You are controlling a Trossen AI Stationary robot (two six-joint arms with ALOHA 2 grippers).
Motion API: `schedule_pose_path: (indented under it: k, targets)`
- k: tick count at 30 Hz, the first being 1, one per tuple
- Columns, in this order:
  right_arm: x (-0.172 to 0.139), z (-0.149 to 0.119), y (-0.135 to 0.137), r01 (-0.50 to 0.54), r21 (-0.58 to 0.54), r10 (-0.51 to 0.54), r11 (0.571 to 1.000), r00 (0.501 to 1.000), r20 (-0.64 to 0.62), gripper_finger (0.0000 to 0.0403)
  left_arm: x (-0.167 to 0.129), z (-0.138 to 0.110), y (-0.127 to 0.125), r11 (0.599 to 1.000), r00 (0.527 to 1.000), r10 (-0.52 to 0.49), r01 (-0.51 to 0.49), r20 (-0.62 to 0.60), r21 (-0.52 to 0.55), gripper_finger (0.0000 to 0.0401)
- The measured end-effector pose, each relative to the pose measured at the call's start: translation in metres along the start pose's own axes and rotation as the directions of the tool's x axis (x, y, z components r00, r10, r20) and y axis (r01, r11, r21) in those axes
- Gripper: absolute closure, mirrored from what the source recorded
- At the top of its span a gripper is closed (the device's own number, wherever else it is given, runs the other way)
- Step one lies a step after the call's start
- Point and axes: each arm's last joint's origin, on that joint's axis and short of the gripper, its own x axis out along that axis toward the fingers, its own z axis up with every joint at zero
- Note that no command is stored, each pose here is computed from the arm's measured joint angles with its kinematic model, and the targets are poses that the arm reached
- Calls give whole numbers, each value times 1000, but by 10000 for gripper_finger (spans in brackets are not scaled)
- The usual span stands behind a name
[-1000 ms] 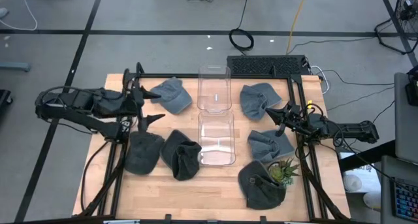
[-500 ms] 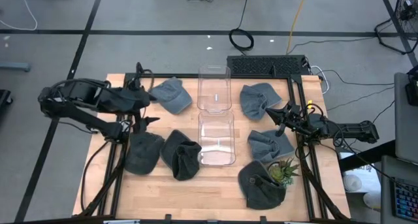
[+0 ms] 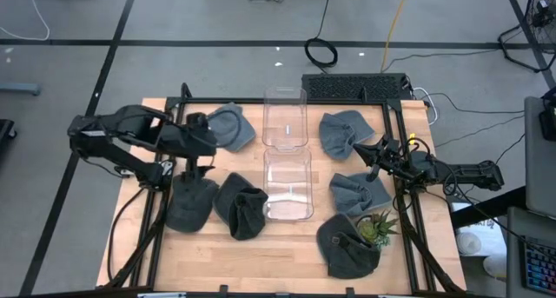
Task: Pick & Place hat
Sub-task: Put the top right black cap into the top transparent bin
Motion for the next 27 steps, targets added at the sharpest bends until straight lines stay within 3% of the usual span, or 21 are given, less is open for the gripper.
schedule_pose_path:
  k: [5, 11, 21, 27]
  targets:
    - [0, 0, 0, 0, 0, 0, 1000, 1000, 0, 403, 16, 13, 1, 993, 996, -63, 68, -59, 97, 38]
    - [0, 0, 0, 0, 0, 0, 1000, 1000, 0, 403, 40, 21, 12, 983, 981, -117, 137, -157, 119, 38]
    - [0, 0, 0, 0, 0, 0, 1000, 1000, 0, 403, 73, 26, 36, 960, 951, -110, 177, -289, 219, 38]
    - [0, 0, 0, 0, -1, 0, 1000, 1000, 0, 403, 99, 29, 53, 943, 924, -155, 244, -350, 226, 38]
